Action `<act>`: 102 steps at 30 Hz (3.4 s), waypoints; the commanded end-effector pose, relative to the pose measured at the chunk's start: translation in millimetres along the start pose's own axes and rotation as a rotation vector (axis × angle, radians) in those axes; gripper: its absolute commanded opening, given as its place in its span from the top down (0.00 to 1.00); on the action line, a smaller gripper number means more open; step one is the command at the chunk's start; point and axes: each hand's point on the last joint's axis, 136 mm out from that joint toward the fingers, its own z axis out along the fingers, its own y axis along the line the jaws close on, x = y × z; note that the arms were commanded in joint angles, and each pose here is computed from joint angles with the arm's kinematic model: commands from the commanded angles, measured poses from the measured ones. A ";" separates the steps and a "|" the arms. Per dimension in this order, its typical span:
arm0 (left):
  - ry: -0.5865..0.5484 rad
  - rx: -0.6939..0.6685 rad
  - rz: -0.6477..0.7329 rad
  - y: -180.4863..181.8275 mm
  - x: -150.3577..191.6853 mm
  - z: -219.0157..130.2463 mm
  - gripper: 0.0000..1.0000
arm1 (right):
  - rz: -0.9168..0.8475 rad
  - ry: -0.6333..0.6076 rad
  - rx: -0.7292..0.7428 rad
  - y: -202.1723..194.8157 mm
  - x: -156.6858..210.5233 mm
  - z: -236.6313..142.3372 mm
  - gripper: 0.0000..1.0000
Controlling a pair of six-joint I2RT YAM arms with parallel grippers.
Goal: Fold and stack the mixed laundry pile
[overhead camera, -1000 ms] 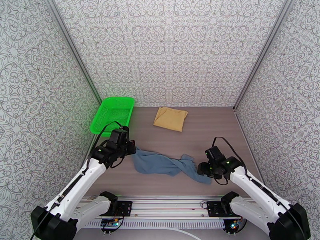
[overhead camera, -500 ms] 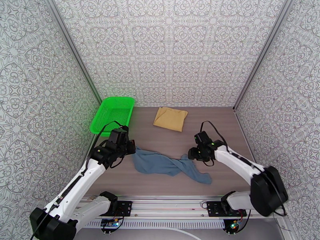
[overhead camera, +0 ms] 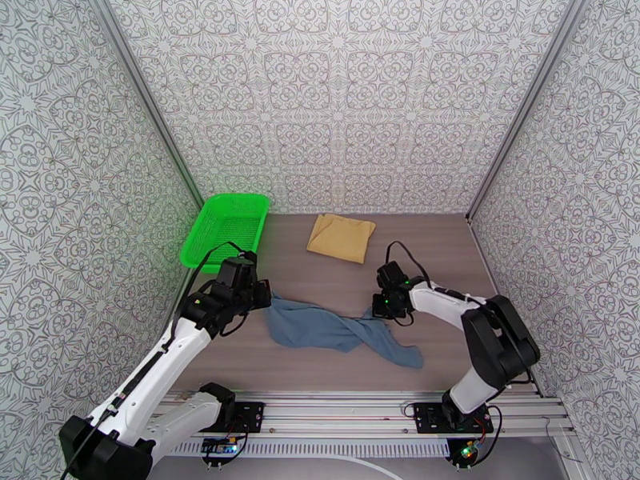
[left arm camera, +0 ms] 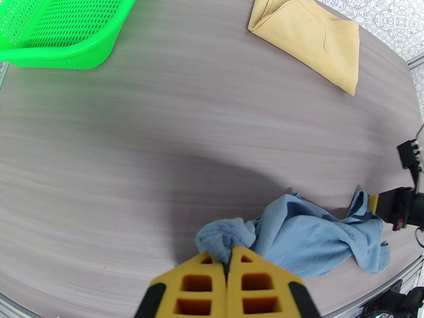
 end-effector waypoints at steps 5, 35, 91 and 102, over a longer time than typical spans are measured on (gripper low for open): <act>-0.052 0.019 -0.026 -1.1 -10.5 -8.3 1.00 | -0.093 -0.473 0.024 11.6 -77.6 -150.7 1.00; -0.258 0.144 0.058 -48.5 -97.2 -84.5 1.00 | -0.040 -0.828 -0.129 10.1 -50.1 -305.7 1.00; 0.132 -0.085 -0.055 50.7 -79.2 253.9 1.00 | -0.009 -0.444 0.392 -71.9 -164.1 -10.0 1.00; 0.127 -0.117 -0.074 62.7 -82.1 271.9 0.98 | 0.072 -0.409 0.427 -94.9 -175.6 7.9 1.00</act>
